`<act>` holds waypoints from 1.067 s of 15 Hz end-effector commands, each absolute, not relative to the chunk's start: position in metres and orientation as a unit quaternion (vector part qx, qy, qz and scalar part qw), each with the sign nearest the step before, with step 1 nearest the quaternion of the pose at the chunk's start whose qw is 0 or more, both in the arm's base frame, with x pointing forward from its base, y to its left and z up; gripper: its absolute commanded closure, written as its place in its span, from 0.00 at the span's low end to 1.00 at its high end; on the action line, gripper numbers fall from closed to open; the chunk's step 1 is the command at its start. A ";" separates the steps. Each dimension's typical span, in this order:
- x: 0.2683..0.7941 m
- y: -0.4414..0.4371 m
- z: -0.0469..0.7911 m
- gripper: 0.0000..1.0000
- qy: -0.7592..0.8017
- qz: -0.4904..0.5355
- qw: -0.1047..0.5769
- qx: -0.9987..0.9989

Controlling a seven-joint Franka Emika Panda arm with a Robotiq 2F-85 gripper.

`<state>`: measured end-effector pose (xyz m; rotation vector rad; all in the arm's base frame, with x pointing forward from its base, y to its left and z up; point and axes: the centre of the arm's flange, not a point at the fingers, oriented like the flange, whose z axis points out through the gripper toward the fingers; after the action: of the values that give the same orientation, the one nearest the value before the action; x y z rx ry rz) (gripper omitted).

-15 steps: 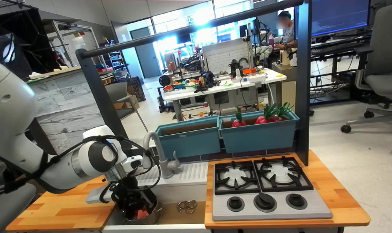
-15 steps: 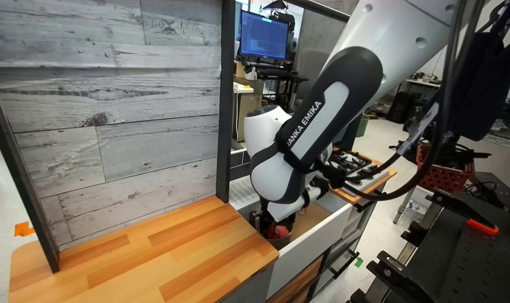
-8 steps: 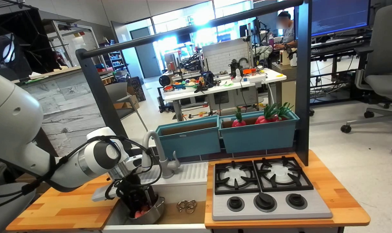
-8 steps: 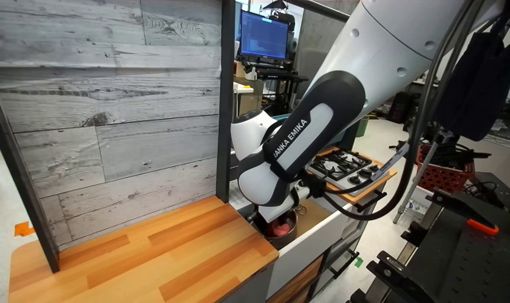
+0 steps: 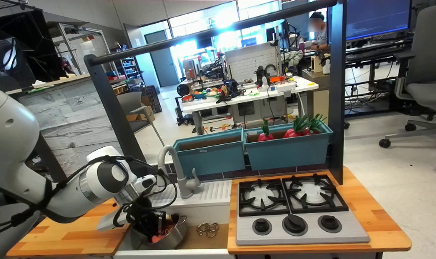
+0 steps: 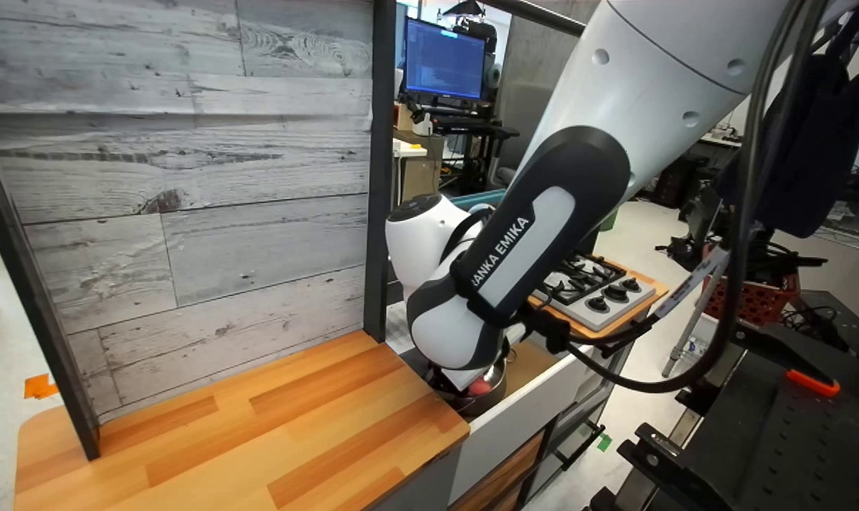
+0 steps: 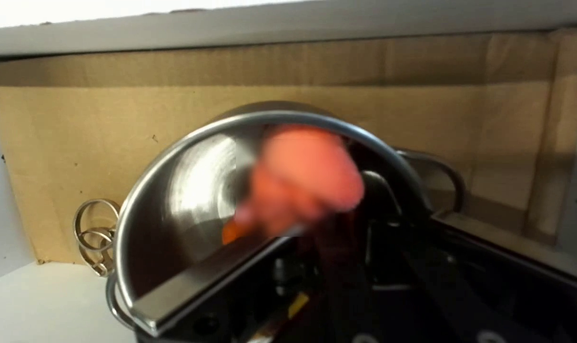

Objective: Put the toys on the counter

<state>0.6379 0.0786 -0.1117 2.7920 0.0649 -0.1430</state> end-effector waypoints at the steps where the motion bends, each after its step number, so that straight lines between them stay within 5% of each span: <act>1: 0.586 0.108 -0.096 0.98 0.079 -0.020 0.171 0.982; 9: 0.525 0.117 -0.048 0.98 0.167 0.097 0.158 0.968; 16: 0.513 0.163 0.053 0.98 0.207 0.226 0.046 0.951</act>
<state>0.5484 0.1488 -0.0028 2.8366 0.5827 0.6214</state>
